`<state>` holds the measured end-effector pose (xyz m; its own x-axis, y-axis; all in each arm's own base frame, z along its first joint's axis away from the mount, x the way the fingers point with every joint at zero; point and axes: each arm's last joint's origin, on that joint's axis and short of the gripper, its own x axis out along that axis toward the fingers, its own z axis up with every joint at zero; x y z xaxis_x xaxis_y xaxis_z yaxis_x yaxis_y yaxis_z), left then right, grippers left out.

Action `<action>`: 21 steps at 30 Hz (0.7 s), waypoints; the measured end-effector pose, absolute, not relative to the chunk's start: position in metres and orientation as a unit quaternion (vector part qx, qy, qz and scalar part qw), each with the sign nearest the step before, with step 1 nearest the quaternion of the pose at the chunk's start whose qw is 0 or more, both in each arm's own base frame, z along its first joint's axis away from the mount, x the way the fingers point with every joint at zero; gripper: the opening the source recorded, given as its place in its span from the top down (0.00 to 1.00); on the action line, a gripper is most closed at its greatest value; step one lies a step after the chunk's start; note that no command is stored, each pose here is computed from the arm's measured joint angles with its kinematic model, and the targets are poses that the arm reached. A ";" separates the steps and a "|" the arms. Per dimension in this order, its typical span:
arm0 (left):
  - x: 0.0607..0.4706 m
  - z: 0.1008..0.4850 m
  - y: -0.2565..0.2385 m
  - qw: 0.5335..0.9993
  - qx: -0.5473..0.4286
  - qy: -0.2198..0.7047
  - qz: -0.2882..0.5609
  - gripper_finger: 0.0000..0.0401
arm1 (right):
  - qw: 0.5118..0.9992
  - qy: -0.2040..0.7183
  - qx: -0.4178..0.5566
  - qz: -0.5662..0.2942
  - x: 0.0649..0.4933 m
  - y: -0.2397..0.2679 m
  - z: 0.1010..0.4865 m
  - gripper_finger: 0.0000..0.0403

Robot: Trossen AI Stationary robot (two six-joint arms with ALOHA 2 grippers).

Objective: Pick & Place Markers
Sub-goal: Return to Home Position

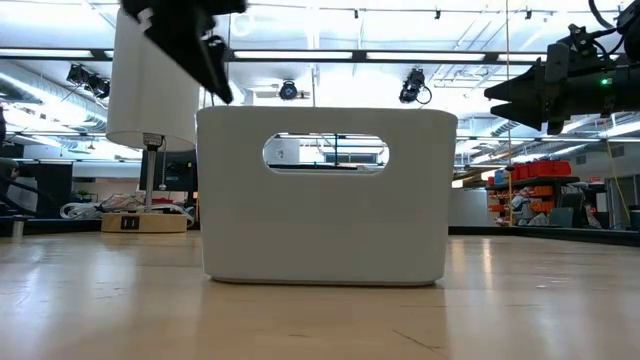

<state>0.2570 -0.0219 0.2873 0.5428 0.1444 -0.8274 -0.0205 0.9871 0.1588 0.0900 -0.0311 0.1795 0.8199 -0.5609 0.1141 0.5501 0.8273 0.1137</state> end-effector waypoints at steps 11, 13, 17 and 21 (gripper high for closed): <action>0.163 0.260 0.011 0.915 0.078 0.374 0.133 0.24 | 0.953 -0.072 0.038 -0.291 0.090 -0.031 0.180 0.25; 0.150 0.253 0.013 0.922 0.067 0.349 0.151 0.24 | 0.953 -0.071 0.038 -0.291 0.090 -0.031 0.179 0.25; 0.130 0.236 0.016 0.929 0.049 0.322 0.174 0.24 | 0.953 -0.072 0.038 -0.291 0.090 -0.031 0.180 0.25; 0.117 0.223 0.016 0.946 0.029 0.269 0.182 0.24 | 0.953 -0.071 0.038 -0.291 0.090 -0.031 0.179 0.25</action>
